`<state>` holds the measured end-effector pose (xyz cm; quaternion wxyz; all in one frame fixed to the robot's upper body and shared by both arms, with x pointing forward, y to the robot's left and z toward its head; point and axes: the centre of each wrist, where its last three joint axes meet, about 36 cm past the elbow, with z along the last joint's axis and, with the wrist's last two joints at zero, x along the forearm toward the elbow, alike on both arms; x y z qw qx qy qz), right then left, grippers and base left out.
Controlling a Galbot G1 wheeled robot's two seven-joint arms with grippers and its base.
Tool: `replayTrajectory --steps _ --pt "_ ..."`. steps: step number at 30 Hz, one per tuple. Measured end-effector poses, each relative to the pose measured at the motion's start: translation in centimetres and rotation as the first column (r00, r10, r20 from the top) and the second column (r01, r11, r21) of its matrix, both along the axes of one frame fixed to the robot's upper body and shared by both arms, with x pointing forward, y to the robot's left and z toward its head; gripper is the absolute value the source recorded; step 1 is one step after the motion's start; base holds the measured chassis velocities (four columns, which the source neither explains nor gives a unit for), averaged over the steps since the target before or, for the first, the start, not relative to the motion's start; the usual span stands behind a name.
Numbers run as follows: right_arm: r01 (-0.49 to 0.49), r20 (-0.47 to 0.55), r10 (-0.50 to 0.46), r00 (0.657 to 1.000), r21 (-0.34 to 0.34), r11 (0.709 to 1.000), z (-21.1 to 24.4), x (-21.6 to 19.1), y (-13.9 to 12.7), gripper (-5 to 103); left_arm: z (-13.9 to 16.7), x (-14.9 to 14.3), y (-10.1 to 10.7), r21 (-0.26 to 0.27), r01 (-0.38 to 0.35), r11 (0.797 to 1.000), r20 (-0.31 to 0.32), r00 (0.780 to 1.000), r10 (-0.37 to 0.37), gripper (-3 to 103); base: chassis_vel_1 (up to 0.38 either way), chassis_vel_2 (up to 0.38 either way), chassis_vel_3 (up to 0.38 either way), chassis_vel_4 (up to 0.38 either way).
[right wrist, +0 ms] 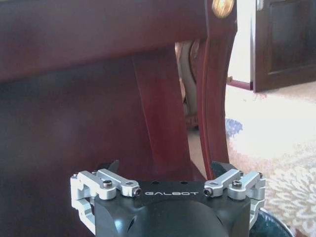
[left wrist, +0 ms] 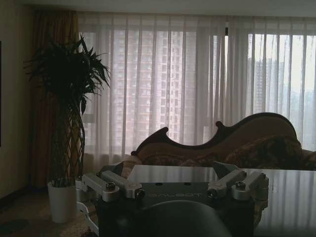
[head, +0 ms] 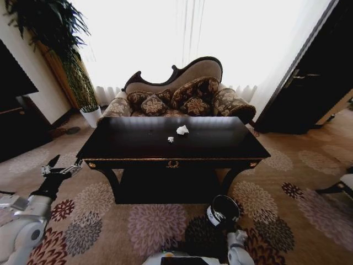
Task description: Move to the front of the table and place the trash on the table into the trash bin.
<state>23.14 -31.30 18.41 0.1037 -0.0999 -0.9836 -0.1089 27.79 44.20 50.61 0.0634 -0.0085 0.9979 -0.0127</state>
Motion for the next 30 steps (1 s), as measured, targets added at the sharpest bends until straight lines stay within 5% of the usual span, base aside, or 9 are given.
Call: replayTrajectory --steps 14,20,27,30 --pt "-0.018 0.193 0.022 0.981 -0.026 1.0 10.1 -3.2 0.9 100 0.0 0.0 0.0 0.0 0.0 1.0 0.0 1.0 0.0 100 0.0 0.0 0.0 0.0" --pt "-0.019 0.257 0.035 0.966 -0.066 0.998 15.0 -1.2 -1.5 100 0.0 0.0 0.0 0.0 0.0 1.0 0.0 1.0 0.0 100 0.0 0.0 0.0 0.0" --pt "-0.035 0.305 0.033 0.952 0.002 0.999 21.3 2.4 -3.5 100 0.0 0.0 0.0 0.0 0.0 1.0 0.0 1.0 0.0 100 0.0 0.0 0.0 0.0" --pt "-0.119 0.341 0.125 0.932 -0.036 0.992 26.5 5.3 -4.4 100 0.0 0.0 0.0 0.0 0.0 1.0 0.0 1.0 0.0 100 0.0 0.0 0.0 0.0"
